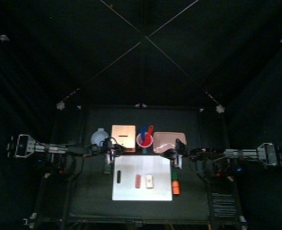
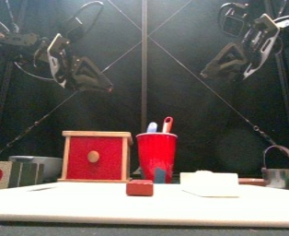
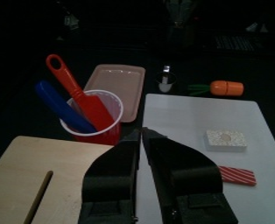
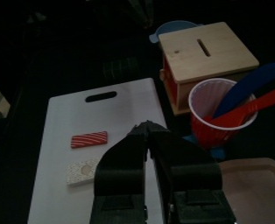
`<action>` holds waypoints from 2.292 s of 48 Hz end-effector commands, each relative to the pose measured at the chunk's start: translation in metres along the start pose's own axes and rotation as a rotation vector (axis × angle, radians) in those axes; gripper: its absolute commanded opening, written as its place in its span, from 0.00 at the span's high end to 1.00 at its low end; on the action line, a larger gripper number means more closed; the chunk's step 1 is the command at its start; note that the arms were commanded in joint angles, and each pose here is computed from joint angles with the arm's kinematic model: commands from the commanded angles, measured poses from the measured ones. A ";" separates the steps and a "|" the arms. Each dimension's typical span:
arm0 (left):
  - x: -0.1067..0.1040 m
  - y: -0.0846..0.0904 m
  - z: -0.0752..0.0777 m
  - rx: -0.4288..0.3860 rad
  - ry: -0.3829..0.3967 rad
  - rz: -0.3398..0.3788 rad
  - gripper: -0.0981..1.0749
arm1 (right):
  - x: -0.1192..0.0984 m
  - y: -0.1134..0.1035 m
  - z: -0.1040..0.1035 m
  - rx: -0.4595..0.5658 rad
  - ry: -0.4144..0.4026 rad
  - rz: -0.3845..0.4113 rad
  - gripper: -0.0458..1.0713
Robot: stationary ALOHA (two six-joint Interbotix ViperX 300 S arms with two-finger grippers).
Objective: Put salmon onto rice
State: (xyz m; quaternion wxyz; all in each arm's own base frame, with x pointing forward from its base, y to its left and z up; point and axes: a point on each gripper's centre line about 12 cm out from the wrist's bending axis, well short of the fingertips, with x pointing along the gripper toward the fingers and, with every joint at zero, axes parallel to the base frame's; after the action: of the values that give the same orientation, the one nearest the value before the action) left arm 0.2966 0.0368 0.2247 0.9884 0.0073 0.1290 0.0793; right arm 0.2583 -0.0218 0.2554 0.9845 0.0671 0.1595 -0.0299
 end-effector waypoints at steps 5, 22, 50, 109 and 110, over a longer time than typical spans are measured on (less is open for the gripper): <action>0.003 -0.002 0.009 0.000 -0.026 -0.005 0.45 | -0.001 0.004 0.012 0.009 -0.035 0.017 0.64; 0.037 -0.030 0.013 -0.074 0.186 -0.095 0.44 | -0.001 0.005 0.001 0.011 -0.006 0.019 0.64; 0.091 -0.055 0.014 -0.418 0.452 -0.153 0.44 | -0.003 0.002 -0.021 0.000 0.045 0.009 0.64; 0.131 -0.109 -0.014 -0.770 0.890 0.412 0.28 | -0.006 -0.002 -0.043 -0.006 0.095 -0.001 0.64; 0.130 -0.110 -0.014 -0.782 0.888 0.421 0.27 | -0.006 -0.002 -0.043 -0.007 0.096 0.001 0.64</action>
State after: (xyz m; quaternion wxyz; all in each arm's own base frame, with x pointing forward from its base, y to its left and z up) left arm 0.4324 -0.0519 0.1650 0.7276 -0.3547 0.5031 0.3028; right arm 0.2376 -0.0170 0.2123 0.9742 0.0652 0.2144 -0.0271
